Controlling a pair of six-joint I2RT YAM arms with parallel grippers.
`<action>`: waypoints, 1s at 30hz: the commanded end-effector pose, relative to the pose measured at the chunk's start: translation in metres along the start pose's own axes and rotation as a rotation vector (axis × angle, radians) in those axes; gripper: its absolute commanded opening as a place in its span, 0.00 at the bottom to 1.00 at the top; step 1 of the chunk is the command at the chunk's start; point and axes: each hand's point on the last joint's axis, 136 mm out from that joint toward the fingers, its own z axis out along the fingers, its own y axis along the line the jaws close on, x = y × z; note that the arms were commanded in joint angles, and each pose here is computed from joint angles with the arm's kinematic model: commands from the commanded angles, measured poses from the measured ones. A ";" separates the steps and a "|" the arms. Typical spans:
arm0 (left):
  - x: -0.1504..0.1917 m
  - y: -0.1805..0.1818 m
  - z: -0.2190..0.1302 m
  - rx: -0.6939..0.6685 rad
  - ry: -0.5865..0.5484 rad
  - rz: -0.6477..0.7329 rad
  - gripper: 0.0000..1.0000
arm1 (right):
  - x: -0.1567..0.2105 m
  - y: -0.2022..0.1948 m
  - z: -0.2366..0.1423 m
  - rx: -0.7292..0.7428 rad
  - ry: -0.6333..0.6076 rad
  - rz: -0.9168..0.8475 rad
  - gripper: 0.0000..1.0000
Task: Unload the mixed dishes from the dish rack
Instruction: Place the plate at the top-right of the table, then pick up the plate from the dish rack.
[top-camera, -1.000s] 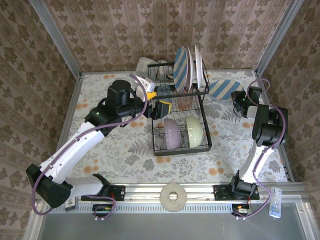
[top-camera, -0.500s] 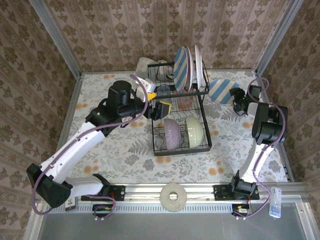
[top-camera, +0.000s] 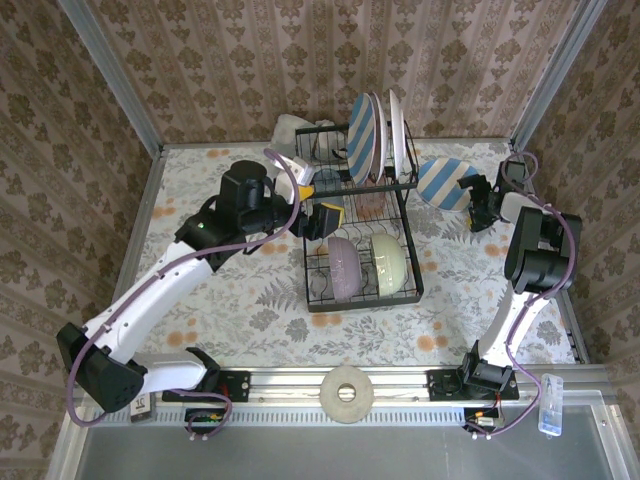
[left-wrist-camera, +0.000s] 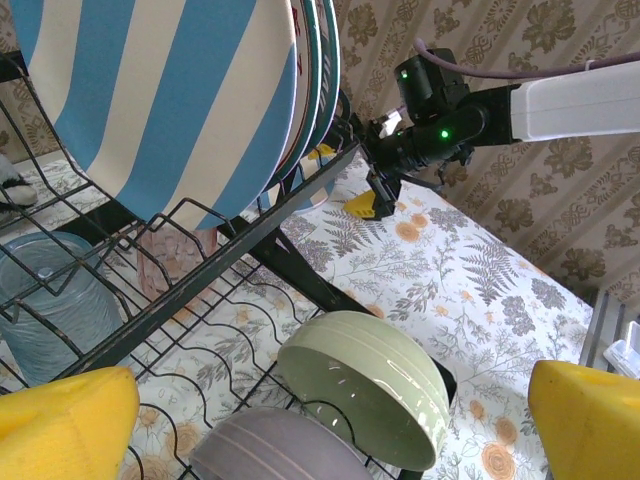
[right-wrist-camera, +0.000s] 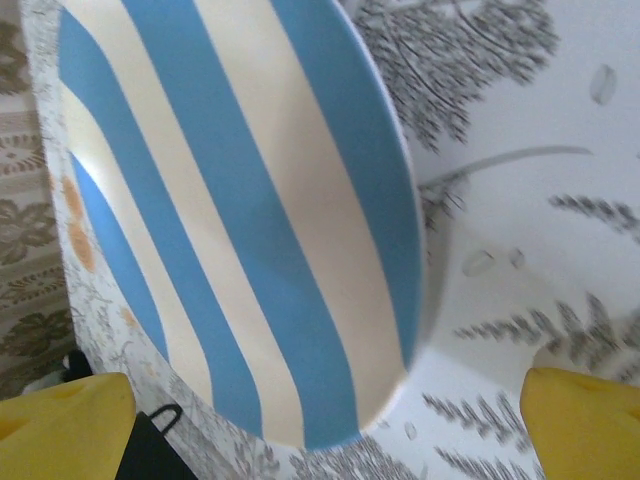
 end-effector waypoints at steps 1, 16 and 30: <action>-0.001 0.003 0.003 -0.007 -0.005 0.010 1.00 | 0.009 0.004 -0.038 0.031 0.004 -0.005 1.00; -0.012 0.004 0.032 -0.032 0.031 0.079 0.89 | 0.084 0.027 -0.166 -0.217 -0.093 -0.309 1.00; -0.044 0.012 0.084 -0.169 0.014 0.151 0.75 | 0.160 0.023 -0.275 -0.515 -0.131 -0.583 1.00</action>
